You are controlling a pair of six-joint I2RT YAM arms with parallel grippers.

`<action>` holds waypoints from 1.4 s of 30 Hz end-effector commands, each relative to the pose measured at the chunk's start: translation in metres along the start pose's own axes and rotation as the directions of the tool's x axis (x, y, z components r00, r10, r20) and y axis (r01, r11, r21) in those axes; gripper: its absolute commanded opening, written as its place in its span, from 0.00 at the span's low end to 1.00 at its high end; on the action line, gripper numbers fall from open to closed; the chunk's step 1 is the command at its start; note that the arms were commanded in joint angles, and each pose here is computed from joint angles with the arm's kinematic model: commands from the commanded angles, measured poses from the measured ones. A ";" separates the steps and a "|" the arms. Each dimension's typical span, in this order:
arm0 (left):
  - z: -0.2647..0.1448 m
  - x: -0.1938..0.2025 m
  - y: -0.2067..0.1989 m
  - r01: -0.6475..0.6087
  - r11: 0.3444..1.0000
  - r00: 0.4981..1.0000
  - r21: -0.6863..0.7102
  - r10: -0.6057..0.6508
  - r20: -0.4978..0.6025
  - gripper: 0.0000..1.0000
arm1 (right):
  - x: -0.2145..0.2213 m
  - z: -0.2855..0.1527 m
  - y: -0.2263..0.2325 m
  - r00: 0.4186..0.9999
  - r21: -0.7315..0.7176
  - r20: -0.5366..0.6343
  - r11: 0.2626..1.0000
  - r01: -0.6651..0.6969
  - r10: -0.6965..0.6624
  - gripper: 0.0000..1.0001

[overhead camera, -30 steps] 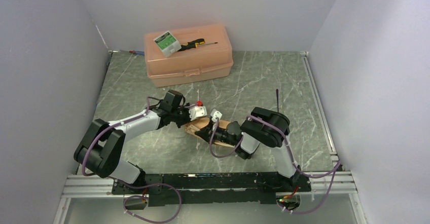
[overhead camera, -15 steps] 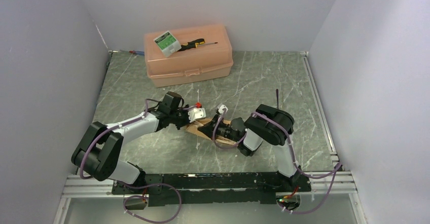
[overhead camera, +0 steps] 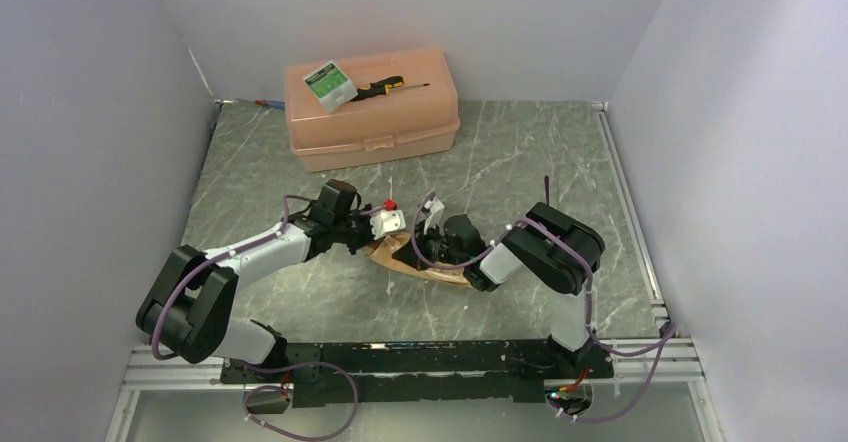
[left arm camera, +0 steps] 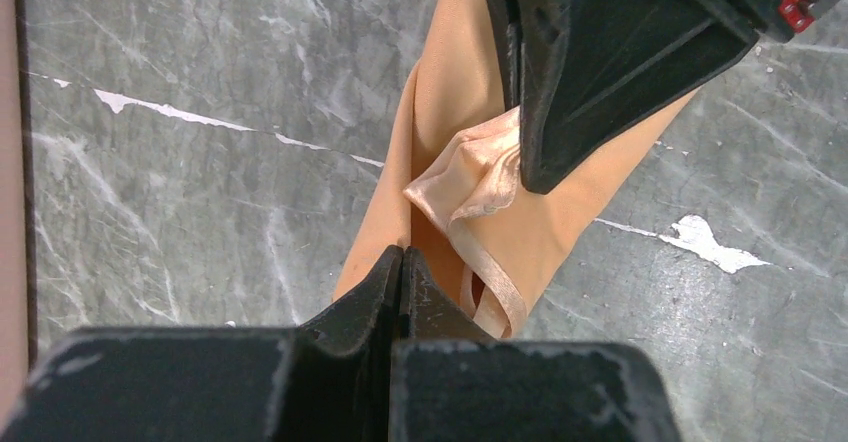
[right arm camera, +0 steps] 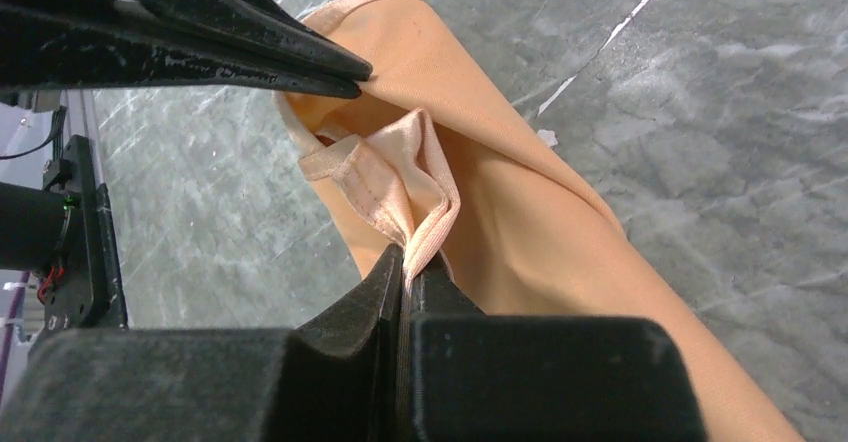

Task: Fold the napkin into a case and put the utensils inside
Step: Grasp the top corner of the smaller rectangle folded napkin from the folded napkin.

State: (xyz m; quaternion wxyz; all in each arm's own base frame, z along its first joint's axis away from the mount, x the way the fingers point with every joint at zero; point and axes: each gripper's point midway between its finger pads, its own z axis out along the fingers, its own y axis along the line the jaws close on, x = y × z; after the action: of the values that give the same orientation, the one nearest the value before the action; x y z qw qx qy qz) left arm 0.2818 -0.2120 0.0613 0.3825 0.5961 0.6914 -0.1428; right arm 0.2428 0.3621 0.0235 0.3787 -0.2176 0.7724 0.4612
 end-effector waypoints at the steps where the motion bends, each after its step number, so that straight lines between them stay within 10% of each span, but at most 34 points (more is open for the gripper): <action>1: -0.006 -0.019 0.006 -0.009 1.000 0.998 -0.029 0.011 0.069 0.03 | 0.010 0.002 -0.007 0.988 0.069 -0.135 0.996 -0.064 0.073 0.00; 23: -0.013 -0.025 0.001 -0.035 0.999 0.993 -0.040 0.040 0.115 0.03 | 0.014 0.007 -0.014 0.922 0.155 -0.328 0.975 -0.160 0.203 0.00; 42: 0.003 0.005 -0.012 -0.332 0.942 0.940 -0.054 0.335 0.059 0.03 | -0.010 0.023 0.013 0.870 0.043 -0.440 0.973 -0.228 0.223 0.00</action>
State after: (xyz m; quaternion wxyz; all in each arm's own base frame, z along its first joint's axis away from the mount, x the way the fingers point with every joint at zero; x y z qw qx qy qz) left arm 0.2734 -0.2125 0.0579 0.4301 0.6587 0.6088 -0.1019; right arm 0.2554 0.3824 0.0249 0.1659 -0.2099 0.8680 0.4183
